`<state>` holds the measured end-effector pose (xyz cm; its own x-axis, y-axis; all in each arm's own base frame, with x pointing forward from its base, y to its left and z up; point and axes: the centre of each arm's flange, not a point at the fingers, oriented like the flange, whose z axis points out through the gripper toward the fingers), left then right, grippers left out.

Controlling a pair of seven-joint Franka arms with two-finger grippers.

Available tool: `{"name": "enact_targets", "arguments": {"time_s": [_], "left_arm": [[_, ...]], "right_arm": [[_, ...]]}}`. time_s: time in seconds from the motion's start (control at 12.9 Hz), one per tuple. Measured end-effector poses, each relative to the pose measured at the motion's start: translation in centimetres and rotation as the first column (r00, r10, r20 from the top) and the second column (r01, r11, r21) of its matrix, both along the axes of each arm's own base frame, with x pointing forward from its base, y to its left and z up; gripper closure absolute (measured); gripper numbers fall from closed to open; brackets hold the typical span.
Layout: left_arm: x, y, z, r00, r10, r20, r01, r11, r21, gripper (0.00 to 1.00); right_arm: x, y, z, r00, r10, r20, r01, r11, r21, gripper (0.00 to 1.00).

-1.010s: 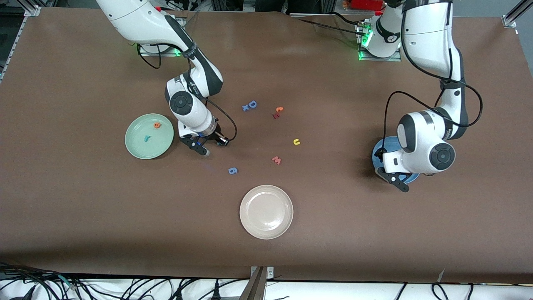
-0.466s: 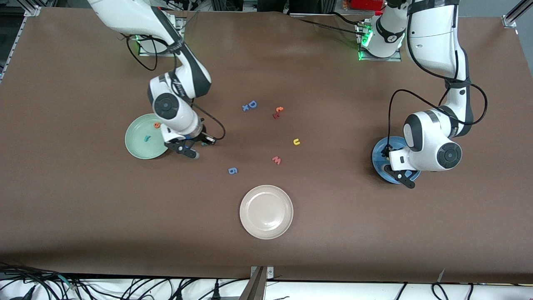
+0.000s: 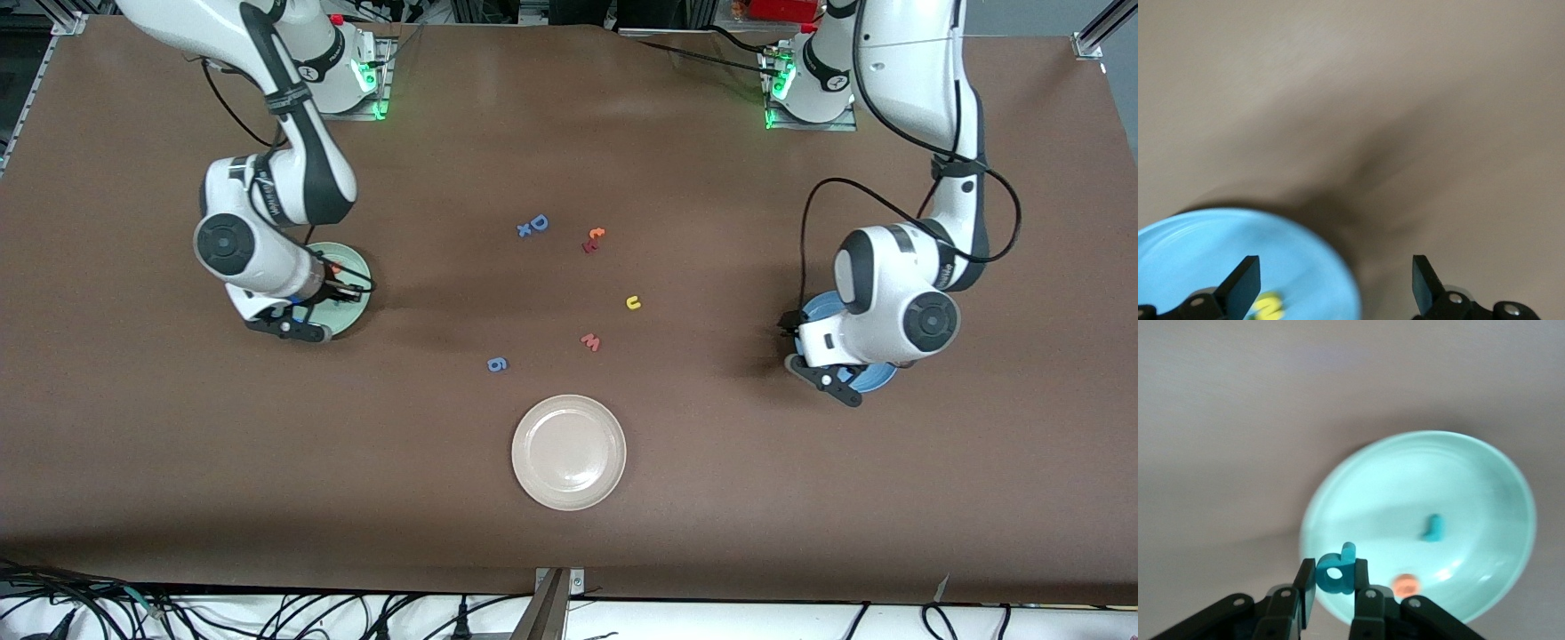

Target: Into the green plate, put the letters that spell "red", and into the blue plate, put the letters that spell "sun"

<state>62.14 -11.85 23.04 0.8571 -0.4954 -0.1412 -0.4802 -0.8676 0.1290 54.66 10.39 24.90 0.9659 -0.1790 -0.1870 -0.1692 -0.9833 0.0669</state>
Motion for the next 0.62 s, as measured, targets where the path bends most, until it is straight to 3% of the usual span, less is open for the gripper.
{"name": "enact_targets", "arguments": {"time_s": [0.31,0.62], "left_arm": [[-1.5,-8.0,0.8,0.998,0.068,0.01,-0.069,0.997,0.019,0.0],[-2.7,-15.7,1.5,0.984,0.176,0.024,-0.176,0.984,0.009,0.0]], "right_arm": [[-1.8,-2.0,-3.0,0.997,-0.013,-0.072,0.018,0.998,0.062,0.73],[-1.9,-2.9,-4.5,0.996,-0.014,-0.091,0.019,0.998,0.057,0.71]]}}
